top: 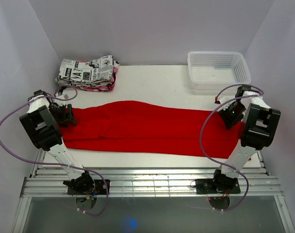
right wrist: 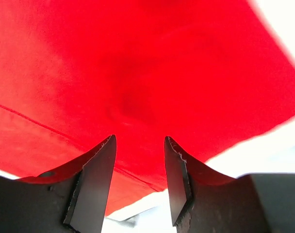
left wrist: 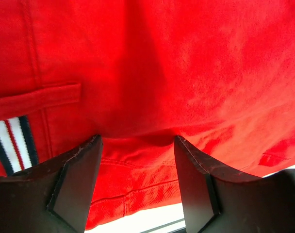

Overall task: Fold and stack the trousers
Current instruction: Fold the trousers

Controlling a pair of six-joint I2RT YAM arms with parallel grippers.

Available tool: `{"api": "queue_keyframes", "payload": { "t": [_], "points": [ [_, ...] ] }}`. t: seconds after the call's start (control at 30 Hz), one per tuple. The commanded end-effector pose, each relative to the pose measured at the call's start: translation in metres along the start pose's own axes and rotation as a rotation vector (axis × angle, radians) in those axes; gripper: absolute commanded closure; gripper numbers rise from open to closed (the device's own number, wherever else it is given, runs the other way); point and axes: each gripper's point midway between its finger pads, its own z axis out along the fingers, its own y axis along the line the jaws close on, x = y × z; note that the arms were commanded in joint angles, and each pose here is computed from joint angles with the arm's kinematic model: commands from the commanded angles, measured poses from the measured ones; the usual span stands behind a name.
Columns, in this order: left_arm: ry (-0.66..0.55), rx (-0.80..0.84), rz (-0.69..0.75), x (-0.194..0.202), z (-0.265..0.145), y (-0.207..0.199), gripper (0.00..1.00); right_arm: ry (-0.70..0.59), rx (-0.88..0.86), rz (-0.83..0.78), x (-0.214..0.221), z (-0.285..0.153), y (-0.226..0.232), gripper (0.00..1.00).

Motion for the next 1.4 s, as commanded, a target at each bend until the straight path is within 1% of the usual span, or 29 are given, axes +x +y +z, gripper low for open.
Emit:
{"api": "queue_keyframes", "payload": {
  "t": [0.0, 0.07, 0.17, 0.3, 0.37, 0.43, 0.53, 0.57, 0.6, 0.67, 0.73, 0.8, 0.93, 1.23, 1.37],
  "points": [
    [-0.078, -0.023, -0.058, -0.030, -0.011, 0.002, 0.28, -0.146, 0.093, -0.010, -0.046, -0.040, -0.019, 0.50],
    [-0.083, -0.029, -0.051, -0.034, -0.018, 0.002, 0.28, -0.177, 0.111, -0.037, -0.053, -0.057, -0.020, 0.48],
    [-0.114, -0.022, 0.004, -0.037, -0.029, -0.005, 0.26, -0.183, 0.133, 0.014, -0.045, -0.081, -0.018, 0.48],
    [-0.132, -0.027, 0.048, -0.033, -0.037, -0.010, 0.24, -0.179, 0.171, 0.235, -0.019, -0.096, -0.020, 0.42],
    [-0.141, -0.019, 0.050, -0.033, -0.039, -0.013, 0.24, -0.170, 0.161, 0.388, -0.003, -0.093, -0.017, 0.41],
    [-0.149, -0.015, 0.049, -0.031, -0.041, -0.016, 0.23, -0.204, 0.183, 0.511, -0.001, -0.090, -0.020, 0.40],
    [-0.154, -0.005, 0.045, -0.028, -0.040, -0.020, 0.23, -0.221, 0.203, 0.595, 0.005, -0.075, -0.022, 0.40],
    [-0.153, -0.003, 0.046, -0.028, -0.039, -0.020, 0.22, -0.262, 0.250, 0.616, -0.001, -0.073, -0.035, 0.40],
    [-0.146, -0.002, 0.043, -0.026, -0.037, -0.020, 0.22, -0.262, 0.250, 0.629, -0.001, -0.063, -0.038, 0.40],
    [-0.139, -0.007, 0.039, -0.024, -0.037, -0.019, 0.22, -0.281, 0.271, 0.659, -0.006, -0.058, -0.051, 0.40],
    [-0.143, -0.020, 0.044, -0.026, -0.040, -0.017, 0.22, -0.270, 0.249, 0.672, -0.010, -0.047, -0.059, 0.41],
    [-0.144, -0.022, 0.047, -0.026, -0.041, -0.017, 0.22, -0.267, 0.264, 0.672, -0.011, -0.036, -0.070, 0.41],
    [-0.140, -0.027, 0.043, -0.025, -0.043, -0.018, 0.22, -0.266, 0.302, 0.678, -0.010, -0.029, -0.085, 0.41],
    [-0.125, -0.032, 0.027, -0.017, -0.039, -0.018, 0.22, -0.264, 0.262, 0.730, -0.014, -0.014, -0.090, 0.41],
    [-0.121, -0.035, 0.022, -0.015, -0.037, -0.017, 0.22, -0.243, 0.237, 0.750, -0.012, -0.007, -0.086, 0.35]
  ]
}}
